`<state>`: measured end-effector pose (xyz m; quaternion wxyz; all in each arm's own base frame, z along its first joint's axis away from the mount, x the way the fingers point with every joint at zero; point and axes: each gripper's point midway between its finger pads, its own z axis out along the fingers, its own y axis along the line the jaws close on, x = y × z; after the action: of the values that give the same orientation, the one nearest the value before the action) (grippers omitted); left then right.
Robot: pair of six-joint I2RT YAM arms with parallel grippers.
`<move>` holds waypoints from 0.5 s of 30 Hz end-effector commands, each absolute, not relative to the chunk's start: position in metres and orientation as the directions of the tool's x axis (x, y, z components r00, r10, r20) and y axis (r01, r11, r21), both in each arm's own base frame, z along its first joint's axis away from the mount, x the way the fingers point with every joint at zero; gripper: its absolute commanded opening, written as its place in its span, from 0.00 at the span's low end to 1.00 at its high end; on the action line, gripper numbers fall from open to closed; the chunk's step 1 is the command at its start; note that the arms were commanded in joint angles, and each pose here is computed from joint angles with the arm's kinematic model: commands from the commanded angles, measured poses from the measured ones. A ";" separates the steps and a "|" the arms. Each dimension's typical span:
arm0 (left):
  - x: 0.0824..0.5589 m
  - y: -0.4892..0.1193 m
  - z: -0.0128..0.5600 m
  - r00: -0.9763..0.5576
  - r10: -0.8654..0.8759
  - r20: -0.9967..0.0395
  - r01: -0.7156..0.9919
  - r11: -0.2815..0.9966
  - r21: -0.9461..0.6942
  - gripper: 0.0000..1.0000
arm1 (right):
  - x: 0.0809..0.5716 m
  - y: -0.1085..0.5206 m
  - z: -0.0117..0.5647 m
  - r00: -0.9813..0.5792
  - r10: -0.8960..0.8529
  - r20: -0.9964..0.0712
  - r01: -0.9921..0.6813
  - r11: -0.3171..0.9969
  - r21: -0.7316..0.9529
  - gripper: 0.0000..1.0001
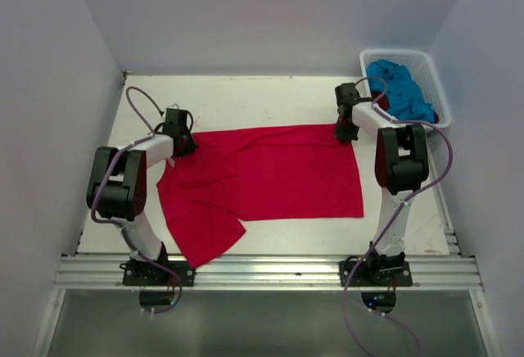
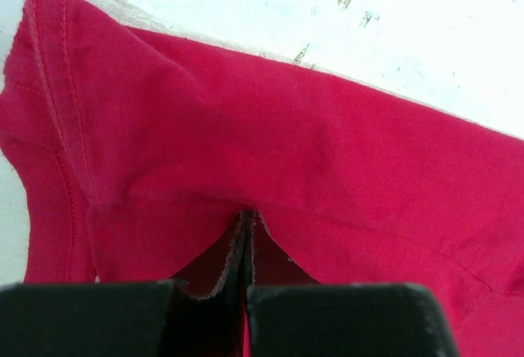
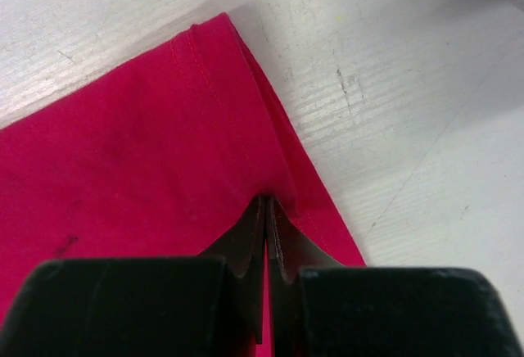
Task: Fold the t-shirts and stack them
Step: Fold the flattened tshirt in 1/3 of the way
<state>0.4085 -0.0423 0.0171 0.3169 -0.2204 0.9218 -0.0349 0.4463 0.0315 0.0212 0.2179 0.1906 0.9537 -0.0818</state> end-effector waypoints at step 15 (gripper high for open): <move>0.389 -0.037 0.006 -0.745 -0.398 -0.535 -0.387 0.912 -0.139 0.00 | 0.433 -0.018 0.049 -0.761 0.345 -0.549 0.549 0.793 -0.263 0.00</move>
<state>0.4085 -0.0426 0.0172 0.3169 -0.2200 0.9219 -0.0350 0.4412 0.0039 0.0265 0.2295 0.2190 0.9350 -0.1584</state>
